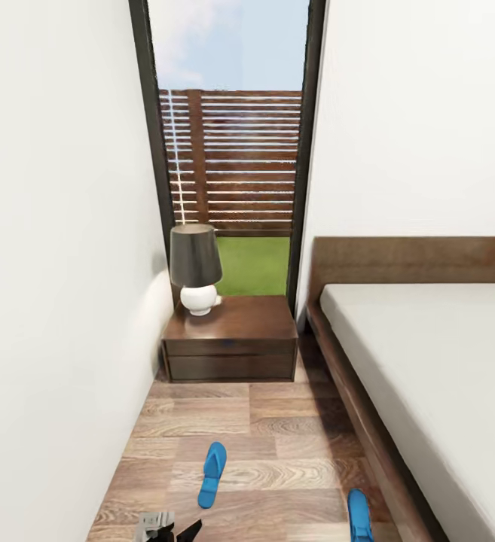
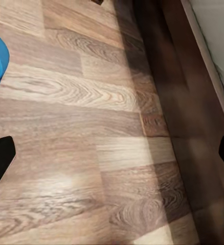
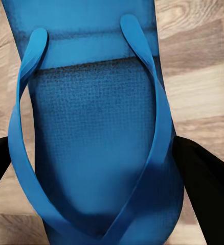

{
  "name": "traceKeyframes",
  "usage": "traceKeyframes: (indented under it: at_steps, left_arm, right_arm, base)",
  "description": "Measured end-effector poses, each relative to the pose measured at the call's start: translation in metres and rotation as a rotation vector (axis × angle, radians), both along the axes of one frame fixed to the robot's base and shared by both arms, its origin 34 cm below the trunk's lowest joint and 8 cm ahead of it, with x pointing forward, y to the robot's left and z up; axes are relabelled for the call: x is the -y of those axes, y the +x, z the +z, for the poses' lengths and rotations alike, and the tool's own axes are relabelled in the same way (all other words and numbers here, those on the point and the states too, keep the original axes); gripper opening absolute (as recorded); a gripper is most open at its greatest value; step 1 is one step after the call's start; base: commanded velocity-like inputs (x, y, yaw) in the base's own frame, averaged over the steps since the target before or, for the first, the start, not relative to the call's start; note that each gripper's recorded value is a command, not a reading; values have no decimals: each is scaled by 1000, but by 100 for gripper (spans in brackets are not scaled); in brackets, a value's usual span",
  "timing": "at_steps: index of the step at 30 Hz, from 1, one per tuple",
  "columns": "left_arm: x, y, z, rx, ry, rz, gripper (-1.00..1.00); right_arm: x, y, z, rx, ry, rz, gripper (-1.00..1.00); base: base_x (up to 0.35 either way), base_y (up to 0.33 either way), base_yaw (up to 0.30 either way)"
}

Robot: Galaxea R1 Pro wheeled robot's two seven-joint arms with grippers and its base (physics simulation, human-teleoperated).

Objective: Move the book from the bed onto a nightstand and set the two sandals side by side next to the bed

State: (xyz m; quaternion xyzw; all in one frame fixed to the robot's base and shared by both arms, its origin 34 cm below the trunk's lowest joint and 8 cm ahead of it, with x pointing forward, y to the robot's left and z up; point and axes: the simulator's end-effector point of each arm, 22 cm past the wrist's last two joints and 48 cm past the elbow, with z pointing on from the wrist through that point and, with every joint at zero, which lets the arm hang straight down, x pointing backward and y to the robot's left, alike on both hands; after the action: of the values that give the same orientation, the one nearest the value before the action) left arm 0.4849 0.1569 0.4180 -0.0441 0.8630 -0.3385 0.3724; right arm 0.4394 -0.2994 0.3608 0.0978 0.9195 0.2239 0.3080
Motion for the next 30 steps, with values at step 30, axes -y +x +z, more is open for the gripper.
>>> traceKeyframes:
  at_steps: [30]
  left_arm:
    - [0, 0, 0, 0, -1, -1, 100]
  right_arm:
    - [0, 0, 0, -1, 1, 0, -100]
  base:
    - [230, -3, 0]
